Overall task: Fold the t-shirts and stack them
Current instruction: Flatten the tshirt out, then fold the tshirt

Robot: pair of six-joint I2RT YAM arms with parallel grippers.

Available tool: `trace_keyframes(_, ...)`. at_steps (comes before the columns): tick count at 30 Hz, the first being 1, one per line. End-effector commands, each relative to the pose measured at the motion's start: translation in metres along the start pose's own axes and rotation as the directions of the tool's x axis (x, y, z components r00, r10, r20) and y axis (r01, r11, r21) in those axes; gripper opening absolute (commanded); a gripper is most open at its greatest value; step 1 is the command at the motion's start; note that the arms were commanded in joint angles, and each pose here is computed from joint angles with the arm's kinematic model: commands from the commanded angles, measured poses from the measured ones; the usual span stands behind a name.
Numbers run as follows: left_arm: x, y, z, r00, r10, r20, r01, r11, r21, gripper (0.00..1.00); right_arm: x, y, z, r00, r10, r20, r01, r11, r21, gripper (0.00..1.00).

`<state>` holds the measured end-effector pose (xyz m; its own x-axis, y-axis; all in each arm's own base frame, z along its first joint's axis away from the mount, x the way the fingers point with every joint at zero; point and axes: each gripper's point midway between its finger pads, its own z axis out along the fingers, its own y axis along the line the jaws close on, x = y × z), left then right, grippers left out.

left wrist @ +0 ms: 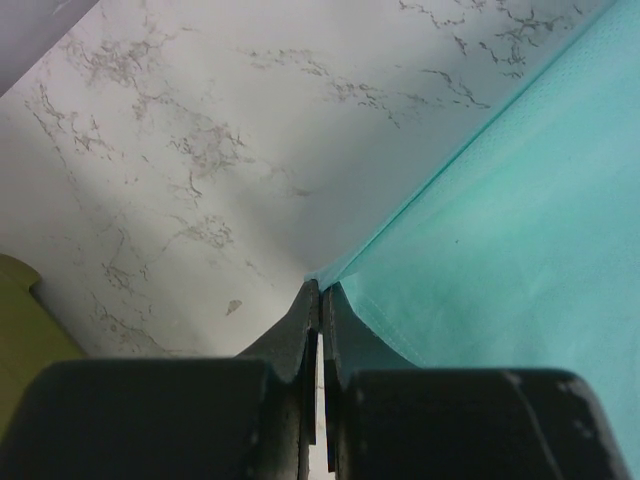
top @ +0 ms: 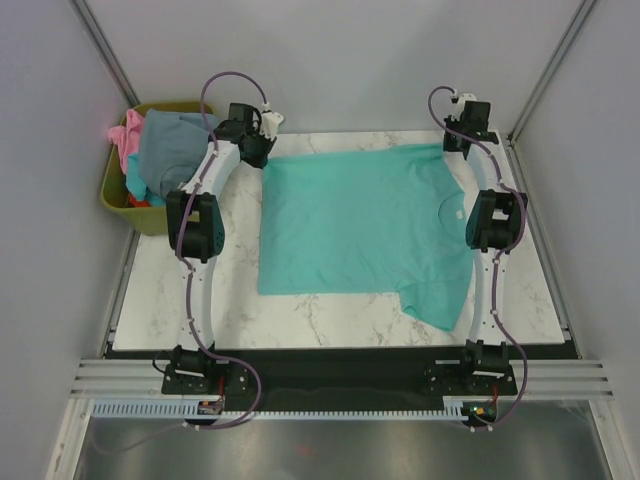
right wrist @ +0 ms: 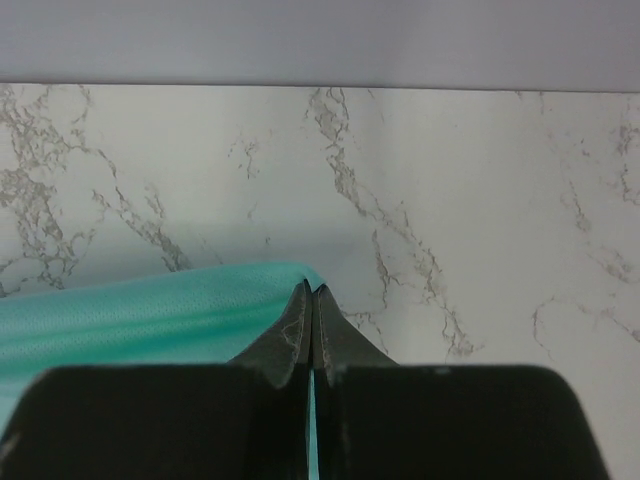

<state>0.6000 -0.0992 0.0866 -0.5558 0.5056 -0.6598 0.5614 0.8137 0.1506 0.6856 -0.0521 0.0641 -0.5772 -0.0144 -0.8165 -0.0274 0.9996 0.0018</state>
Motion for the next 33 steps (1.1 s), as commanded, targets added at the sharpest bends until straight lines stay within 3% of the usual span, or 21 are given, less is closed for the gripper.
trace_keyframes(1, -0.032, 0.029, -0.038, 0.996, -0.026, 0.082, 0.034, 0.995, -0.095, 0.02, -0.079, -0.025, -0.048, 0.986, -0.010, 0.168, -0.005, 0.996, 0.090, 0.00)
trace_keyframes(5, -0.041, 0.020, -0.058, 0.993, -0.029, 0.111, 0.036, 0.997, -0.064, 0.02, -0.091, -0.020, -0.075, 0.985, -0.020, 0.174, 0.009, 0.998, 0.064, 0.00)
trace_keyframes(13, -0.025, -0.010, -0.085, 0.997, -0.045, 0.065, 0.044, 0.999, 0.022, 0.02, -0.084, -0.003, -0.120, 0.991, -0.025, 0.130, 0.025, 1.000, 0.004, 0.00)
trace_keyframes(19, -0.007, -0.036, -0.096, 0.995, -0.099, 0.024, 0.096, 0.990, 0.100, 0.02, -0.059, 0.012, -0.151, 0.998, -0.014, 0.062, 0.018, 0.998, -0.052, 0.00)
trace_keyframes(33, 0.032, -0.068, -0.136, 0.995, -0.089, -0.035, 0.093, 0.986, 0.141, 0.02, 0.009, 0.031, -0.217, 0.999, 0.000, -0.055, -0.005, 0.996, -0.094, 0.00)
